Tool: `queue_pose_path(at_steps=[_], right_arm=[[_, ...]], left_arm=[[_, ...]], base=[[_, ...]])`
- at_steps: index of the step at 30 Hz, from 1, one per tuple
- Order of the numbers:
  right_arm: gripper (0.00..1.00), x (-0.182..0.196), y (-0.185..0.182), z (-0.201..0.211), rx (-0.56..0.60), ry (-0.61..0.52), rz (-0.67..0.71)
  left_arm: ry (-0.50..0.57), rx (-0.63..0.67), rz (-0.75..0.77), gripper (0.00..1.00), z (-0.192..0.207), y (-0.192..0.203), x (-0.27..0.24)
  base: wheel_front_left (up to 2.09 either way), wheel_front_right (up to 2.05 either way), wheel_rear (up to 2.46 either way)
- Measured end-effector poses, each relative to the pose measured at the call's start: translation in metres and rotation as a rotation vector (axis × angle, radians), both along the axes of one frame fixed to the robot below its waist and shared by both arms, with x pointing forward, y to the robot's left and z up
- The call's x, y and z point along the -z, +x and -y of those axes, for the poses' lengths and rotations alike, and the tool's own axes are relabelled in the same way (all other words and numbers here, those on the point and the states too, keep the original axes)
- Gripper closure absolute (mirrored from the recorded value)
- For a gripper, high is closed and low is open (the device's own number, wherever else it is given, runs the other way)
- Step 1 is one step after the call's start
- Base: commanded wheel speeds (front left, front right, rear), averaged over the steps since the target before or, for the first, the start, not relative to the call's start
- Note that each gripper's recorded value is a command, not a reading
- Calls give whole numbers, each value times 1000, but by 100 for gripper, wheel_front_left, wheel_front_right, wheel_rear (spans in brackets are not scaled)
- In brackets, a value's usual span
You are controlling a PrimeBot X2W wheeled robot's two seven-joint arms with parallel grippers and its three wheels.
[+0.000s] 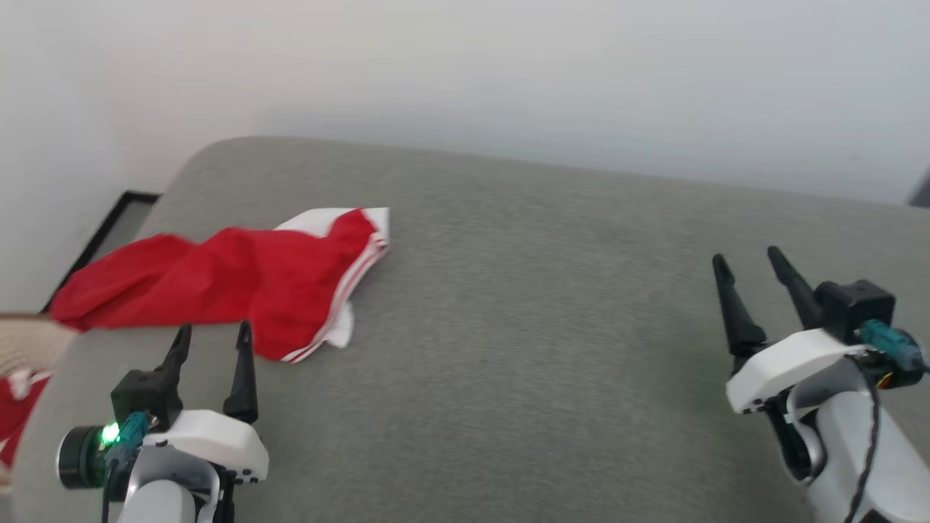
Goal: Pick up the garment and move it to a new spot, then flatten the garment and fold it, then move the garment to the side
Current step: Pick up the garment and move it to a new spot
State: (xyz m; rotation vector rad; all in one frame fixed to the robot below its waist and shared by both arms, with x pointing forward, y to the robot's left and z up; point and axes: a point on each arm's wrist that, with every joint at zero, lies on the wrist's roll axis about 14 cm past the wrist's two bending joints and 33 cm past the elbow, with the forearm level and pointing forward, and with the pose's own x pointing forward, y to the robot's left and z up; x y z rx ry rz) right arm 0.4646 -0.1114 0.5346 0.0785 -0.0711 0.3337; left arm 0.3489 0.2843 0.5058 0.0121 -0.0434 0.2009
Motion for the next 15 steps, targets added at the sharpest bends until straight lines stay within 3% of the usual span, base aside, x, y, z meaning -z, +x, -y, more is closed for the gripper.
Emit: queue_pose_path(at_steps=[15], right_arm=[[0,15,-30,-160,-381,66,-66]], left_arm=[[-60,-359,-18,0,-76,-109,20]], base=[[0,0,0]])
